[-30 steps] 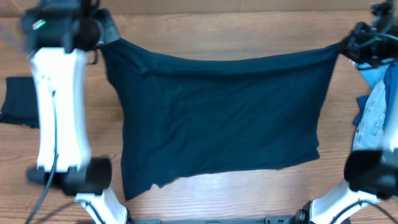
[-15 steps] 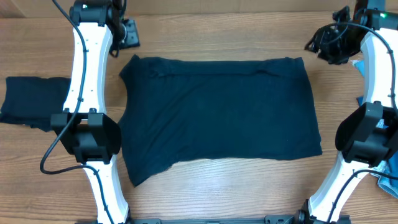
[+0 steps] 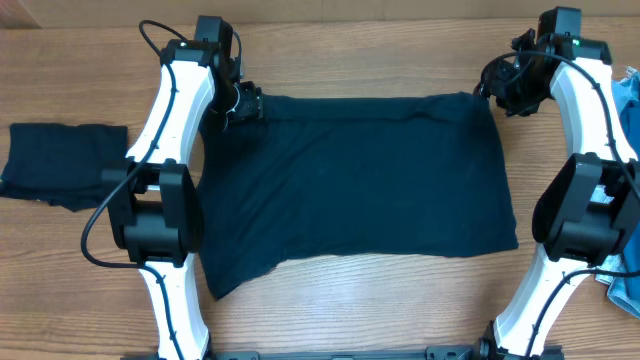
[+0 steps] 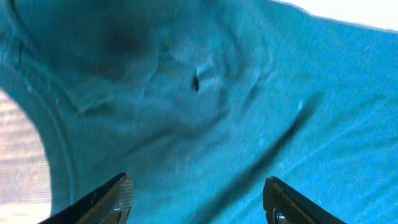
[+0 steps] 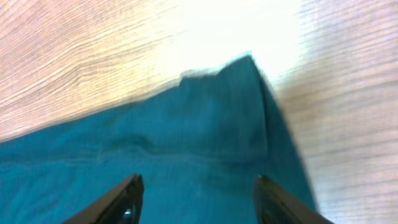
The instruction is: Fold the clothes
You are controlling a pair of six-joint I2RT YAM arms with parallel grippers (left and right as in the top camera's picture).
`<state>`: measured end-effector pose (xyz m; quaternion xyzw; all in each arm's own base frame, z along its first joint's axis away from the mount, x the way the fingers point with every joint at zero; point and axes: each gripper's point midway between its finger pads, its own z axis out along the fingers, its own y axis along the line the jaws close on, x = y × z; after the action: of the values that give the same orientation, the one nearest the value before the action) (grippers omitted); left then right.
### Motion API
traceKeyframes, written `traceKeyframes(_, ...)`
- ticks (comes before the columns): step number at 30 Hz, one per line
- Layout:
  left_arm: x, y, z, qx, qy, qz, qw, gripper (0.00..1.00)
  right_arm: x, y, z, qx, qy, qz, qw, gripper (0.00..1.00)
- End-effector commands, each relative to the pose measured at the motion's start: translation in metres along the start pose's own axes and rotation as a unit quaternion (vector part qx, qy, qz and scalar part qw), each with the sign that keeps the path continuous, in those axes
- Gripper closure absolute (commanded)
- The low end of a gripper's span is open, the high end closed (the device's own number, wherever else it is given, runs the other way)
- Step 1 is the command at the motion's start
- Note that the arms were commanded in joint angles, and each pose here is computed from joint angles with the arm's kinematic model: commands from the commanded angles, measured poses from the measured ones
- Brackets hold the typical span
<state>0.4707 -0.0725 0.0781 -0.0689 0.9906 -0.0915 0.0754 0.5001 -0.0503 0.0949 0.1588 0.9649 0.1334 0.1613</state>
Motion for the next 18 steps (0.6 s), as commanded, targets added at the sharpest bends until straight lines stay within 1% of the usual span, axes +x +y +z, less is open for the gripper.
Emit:
traceKeyframes(1, -0.01, -0.011, -0.013, 0.02, -0.031, 0.018, 0.999, 0.29, -0.005, -0.014, 0.014, 0.007, -0.025, -0.015, 1.0, 0.38)
traceKeyframes(3, -0.014, -0.018, -0.014, 0.04, -0.038, 0.044, 0.997, 0.29, -0.009, -0.023, 0.025, 0.008, -0.035, -0.012, 0.999, 0.38)
traceKeyframes(5, -0.016, -0.023, -0.014, 0.051, -0.043, 0.048, 0.997, 0.28, -0.004, -0.033, 0.047, 0.001, -0.02, -0.006, 1.0, 0.38)
traceKeyframes(7, -0.018, -0.023, -0.014, 0.052, -0.046, 0.048, 0.996, 0.27, 0.004, -0.031, 0.065, -0.022, -0.001, -0.013, 1.0, 0.38)
traceKeyframes(9, -0.019, -0.023, -0.014, 0.053, -0.048, 0.048, 0.996, 0.27, 0.007, -0.033, 0.071, -0.02, 0.007, -0.012, 1.0, 0.42)
traceKeyframes(11, -0.022, -0.023, -0.015, 0.054, -0.053, 0.049, 0.996, 0.26, 0.008, -0.033, 0.072, -0.02, 0.007, -0.011, 1.0, 0.46)
traceKeyframes(15, -0.023, -0.024, -0.015, 0.054, -0.056, 0.049, 0.996, 0.26, 0.014, -0.033, 0.072, -0.019, 0.019, -0.007, 1.0, 0.66)
traceKeyframes(16, -0.023, -0.024, -0.015, 0.054, -0.056, 0.049, 0.996, 0.25, 0.015, -0.034, 0.071, -0.019, 0.022, -0.005, 1.0, 0.73)
traceKeyframes(18, -0.022, -0.024, -0.015, 0.054, -0.054, 0.048, 0.996, 0.25, 0.014, -0.034, 0.069, -0.019, 0.02, -0.005, 1.0, 0.75)
